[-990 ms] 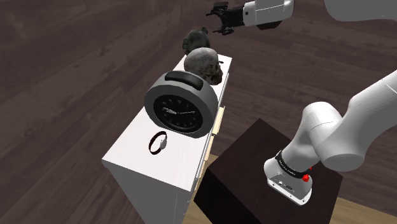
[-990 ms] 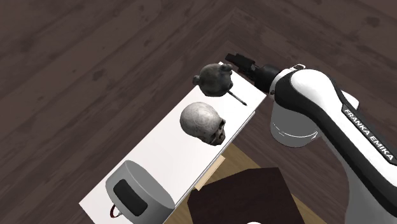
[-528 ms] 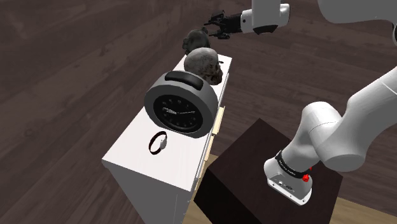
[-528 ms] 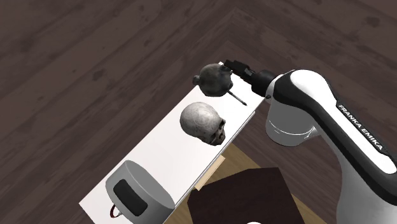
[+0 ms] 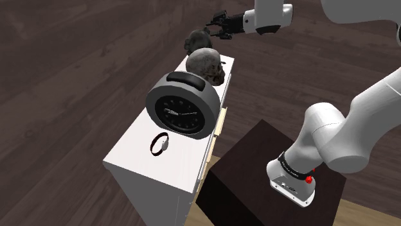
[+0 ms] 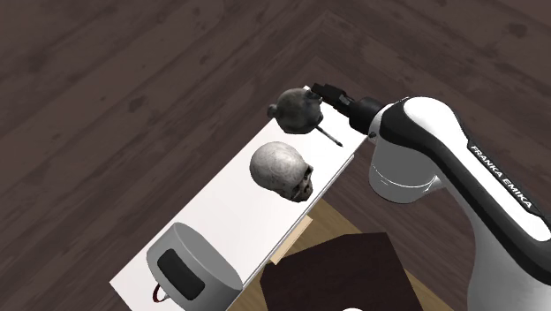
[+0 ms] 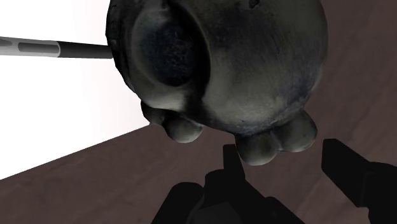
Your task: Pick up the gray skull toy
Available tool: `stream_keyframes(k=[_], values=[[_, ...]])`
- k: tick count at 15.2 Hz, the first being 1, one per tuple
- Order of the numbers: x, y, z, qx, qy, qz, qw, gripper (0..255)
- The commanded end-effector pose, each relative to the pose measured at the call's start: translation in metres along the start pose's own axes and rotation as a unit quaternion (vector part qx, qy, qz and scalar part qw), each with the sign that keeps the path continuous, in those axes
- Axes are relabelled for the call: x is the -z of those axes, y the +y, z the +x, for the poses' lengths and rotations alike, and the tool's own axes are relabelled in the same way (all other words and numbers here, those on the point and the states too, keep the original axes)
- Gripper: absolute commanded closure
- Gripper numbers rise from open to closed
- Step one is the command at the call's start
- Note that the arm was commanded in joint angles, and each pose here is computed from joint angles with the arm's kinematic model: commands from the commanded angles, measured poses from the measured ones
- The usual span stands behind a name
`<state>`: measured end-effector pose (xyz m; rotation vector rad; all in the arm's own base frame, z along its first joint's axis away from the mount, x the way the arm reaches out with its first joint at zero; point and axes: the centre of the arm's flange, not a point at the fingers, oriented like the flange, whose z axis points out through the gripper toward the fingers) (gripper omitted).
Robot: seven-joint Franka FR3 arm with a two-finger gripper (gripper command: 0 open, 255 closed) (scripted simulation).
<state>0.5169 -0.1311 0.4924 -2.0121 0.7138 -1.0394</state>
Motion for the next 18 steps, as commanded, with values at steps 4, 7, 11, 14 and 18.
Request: stream_keyframes(k=[4,7,11,14,18], values=[[0.005,-0.012,0.006,0.000,-0.001,-0.001,1.0000,255],[0.011,-0.025,0.013,0.000,-0.001,-0.001,1.0000,255],[0.020,-0.042,0.022,0.000,-0.001,-0.001,1.0000,255],[0.026,-0.055,0.029,0.000,-0.001,-0.001,1.0000,255],[0.030,-0.065,0.034,0.000,-0.001,-0.001,1.0000,255]])
